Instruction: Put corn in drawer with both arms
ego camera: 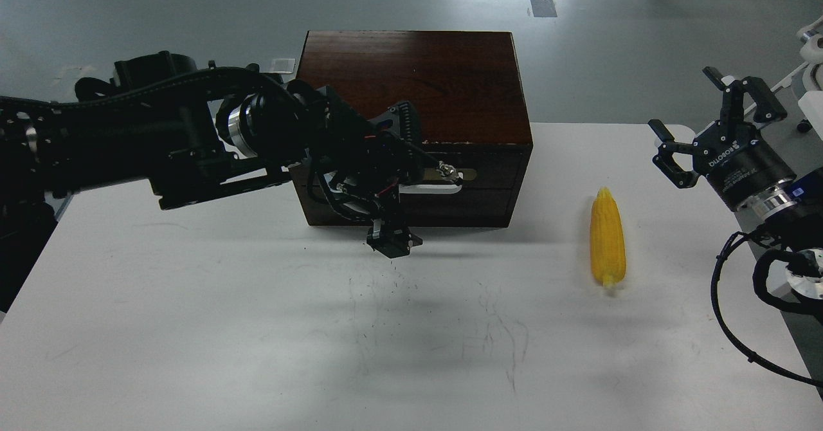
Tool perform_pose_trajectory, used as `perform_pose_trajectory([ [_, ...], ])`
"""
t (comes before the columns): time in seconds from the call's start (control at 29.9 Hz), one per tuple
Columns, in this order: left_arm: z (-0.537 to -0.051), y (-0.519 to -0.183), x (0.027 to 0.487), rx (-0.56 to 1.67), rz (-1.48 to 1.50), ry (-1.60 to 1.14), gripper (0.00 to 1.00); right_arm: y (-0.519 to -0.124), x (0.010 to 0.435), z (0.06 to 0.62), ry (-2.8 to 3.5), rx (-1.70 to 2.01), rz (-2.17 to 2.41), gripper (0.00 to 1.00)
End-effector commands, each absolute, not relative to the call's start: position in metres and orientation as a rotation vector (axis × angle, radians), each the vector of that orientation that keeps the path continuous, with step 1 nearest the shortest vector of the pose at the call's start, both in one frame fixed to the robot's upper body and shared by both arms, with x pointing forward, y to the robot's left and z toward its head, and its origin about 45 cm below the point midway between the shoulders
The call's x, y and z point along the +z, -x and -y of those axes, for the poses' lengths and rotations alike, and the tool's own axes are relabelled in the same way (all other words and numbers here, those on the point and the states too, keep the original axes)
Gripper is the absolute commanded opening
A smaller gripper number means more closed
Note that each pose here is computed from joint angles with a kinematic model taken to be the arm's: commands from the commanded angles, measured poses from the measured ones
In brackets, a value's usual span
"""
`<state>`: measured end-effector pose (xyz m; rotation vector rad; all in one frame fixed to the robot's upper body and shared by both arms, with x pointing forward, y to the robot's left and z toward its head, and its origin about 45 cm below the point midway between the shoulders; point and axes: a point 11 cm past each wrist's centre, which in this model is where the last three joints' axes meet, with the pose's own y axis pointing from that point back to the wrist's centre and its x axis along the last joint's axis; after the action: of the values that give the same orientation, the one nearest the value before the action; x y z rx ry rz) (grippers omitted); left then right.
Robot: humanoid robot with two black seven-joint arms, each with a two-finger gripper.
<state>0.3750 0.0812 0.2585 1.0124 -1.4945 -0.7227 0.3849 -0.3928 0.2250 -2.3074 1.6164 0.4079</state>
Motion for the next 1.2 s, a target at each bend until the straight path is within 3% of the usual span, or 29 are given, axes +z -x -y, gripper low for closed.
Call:
perform_pose_trajectory([
  [0.0,-0.078,-0.366,0.258,-0.745,1.500,-0.986,0.99,-0.385,0.225,0.393,2.308,0.408,-1.617,1.00],
  [0.74,-0.074,-0.292,0.266,-0.877,1.496,-0.767,0.99,-0.383,0.223,0.394,2.302,0.408,-1.620,1.00],
  [1.0,-0.070,-0.291,0.271,-0.873,1.512,-0.757,0.99,-0.383,0.223,0.394,2.302,0.410,-1.619,1.00],
  [1.17,-0.063,-0.293,0.304,-0.752,1.457,-0.689,0.99,-0.383,0.224,0.395,2.301,0.408,-1.622,1.00],
])
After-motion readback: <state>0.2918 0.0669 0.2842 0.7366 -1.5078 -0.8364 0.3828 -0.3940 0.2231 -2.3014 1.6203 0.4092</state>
